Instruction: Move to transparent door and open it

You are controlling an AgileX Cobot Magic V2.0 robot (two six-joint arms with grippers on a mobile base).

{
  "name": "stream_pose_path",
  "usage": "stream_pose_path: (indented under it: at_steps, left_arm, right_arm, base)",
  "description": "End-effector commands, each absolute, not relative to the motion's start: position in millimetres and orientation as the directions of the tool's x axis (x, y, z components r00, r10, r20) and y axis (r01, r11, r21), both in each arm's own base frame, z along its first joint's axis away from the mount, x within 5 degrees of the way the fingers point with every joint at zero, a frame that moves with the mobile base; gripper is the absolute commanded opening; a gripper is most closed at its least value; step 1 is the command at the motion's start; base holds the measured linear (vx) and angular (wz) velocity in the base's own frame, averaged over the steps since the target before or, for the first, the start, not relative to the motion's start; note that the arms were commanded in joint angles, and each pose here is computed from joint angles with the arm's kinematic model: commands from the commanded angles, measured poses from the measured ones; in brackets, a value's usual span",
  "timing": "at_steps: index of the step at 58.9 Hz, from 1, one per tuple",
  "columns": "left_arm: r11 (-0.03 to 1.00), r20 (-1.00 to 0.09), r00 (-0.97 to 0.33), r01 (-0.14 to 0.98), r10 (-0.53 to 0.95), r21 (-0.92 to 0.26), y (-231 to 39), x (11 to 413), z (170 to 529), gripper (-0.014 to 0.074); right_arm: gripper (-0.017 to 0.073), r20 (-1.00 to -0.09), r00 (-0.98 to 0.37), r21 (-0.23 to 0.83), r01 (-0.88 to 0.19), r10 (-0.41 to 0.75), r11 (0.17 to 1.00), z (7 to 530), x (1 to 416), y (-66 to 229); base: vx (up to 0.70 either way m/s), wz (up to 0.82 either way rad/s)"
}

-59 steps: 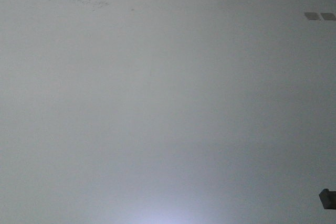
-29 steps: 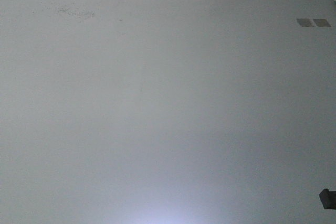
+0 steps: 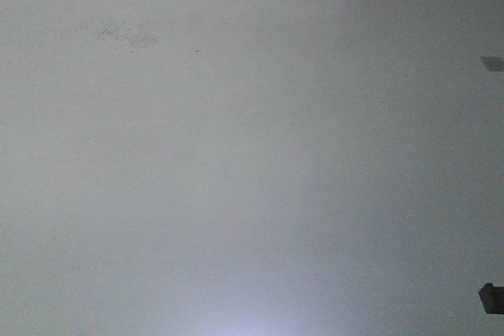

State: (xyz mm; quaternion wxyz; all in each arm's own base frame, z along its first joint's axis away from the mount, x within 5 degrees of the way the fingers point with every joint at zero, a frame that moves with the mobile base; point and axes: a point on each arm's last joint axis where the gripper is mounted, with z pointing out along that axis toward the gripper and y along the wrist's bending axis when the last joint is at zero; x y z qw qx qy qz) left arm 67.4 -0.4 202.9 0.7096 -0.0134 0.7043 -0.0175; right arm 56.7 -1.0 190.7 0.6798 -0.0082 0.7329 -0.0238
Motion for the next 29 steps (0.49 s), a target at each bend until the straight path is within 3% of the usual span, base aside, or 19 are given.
stream_pose_path:
  at_steps: [1, 29]
  left_arm:
    - [0.999, -0.997, 0.051, 0.010, -0.053, -0.052, -0.4, 68.0, 199.5, -0.0006]
    - [0.999, -0.997, 0.051, 0.010, -0.053, -0.052, -0.4, 68.0, 199.5, -0.0006]
  right_arm:
    - [-0.0008, -0.999, 0.006, -0.050, 0.037, -0.050, 0.998, 194.4, 56.4, -1.9]
    - [-0.0008, -0.999, 0.006, -0.050, 0.037, -0.050, 0.998, 194.4, 56.4, -1.9]
  base:
    - [0.47, 0.17]
    - [0.51, 0.25]
